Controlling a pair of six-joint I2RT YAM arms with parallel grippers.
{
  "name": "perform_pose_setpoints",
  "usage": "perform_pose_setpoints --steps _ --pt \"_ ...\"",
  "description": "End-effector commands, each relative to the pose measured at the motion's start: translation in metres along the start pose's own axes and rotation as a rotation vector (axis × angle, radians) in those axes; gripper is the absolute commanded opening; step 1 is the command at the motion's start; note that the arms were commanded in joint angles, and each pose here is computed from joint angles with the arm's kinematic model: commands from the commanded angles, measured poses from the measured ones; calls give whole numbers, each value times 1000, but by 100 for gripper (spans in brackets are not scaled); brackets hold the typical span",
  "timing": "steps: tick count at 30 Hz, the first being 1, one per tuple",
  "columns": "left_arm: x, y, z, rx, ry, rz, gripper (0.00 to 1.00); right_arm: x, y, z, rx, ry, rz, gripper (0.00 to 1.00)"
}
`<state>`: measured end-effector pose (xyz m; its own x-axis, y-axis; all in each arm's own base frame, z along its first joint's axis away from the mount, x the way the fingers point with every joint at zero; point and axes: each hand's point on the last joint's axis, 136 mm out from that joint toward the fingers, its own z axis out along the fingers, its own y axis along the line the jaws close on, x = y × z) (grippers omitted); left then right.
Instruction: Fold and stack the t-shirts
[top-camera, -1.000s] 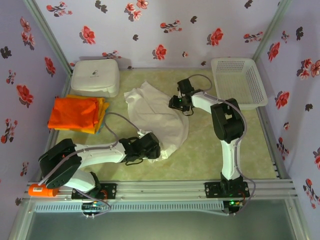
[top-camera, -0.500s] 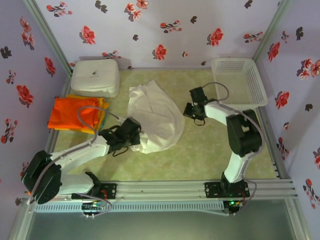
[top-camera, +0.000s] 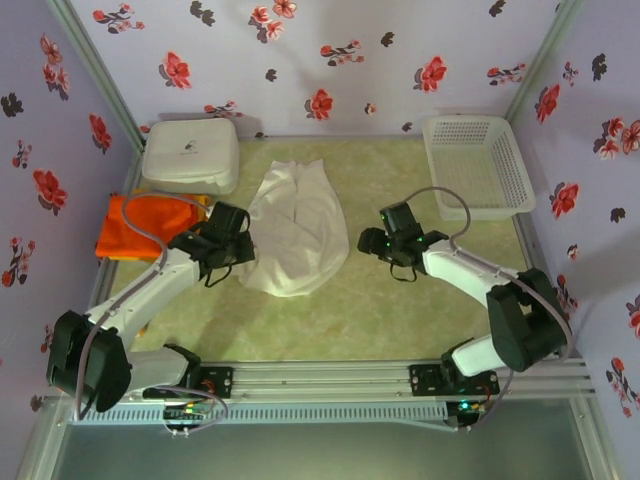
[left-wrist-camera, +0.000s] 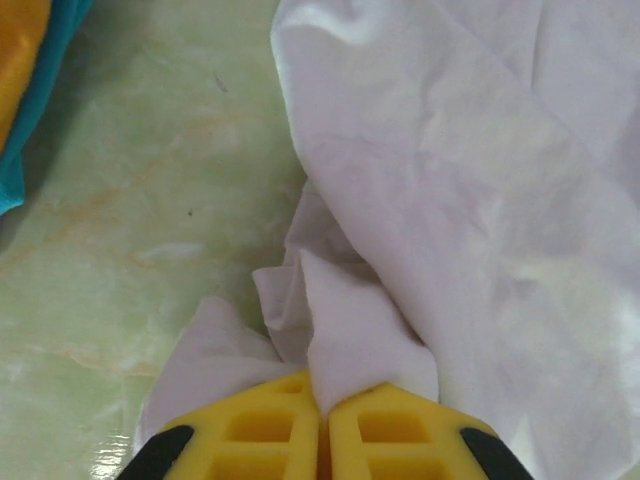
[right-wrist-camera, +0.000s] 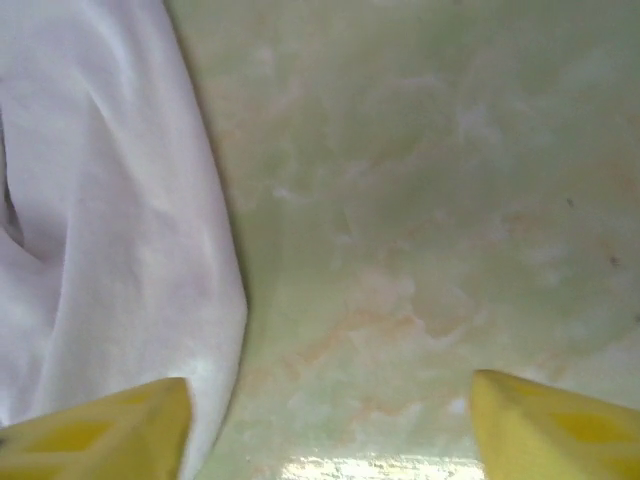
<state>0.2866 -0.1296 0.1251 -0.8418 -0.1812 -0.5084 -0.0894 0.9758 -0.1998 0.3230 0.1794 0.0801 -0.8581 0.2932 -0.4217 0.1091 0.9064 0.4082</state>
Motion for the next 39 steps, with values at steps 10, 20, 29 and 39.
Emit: perform_pose_setpoints --steps 10,20,29,39 --pt "49 21 -2 20 89 -49 12 -65 70 109 14 59 -159 85" --pt "66 32 -5 16 105 -72 12 -60 78 167 59 105 -137 56" --pt "59 39 -8 -16 86 -50 12 -69 39 119 155 42 -104 0" --pt "31 44 -9 -25 38 -58 12 -10 -38 23 162 -78 182 0"
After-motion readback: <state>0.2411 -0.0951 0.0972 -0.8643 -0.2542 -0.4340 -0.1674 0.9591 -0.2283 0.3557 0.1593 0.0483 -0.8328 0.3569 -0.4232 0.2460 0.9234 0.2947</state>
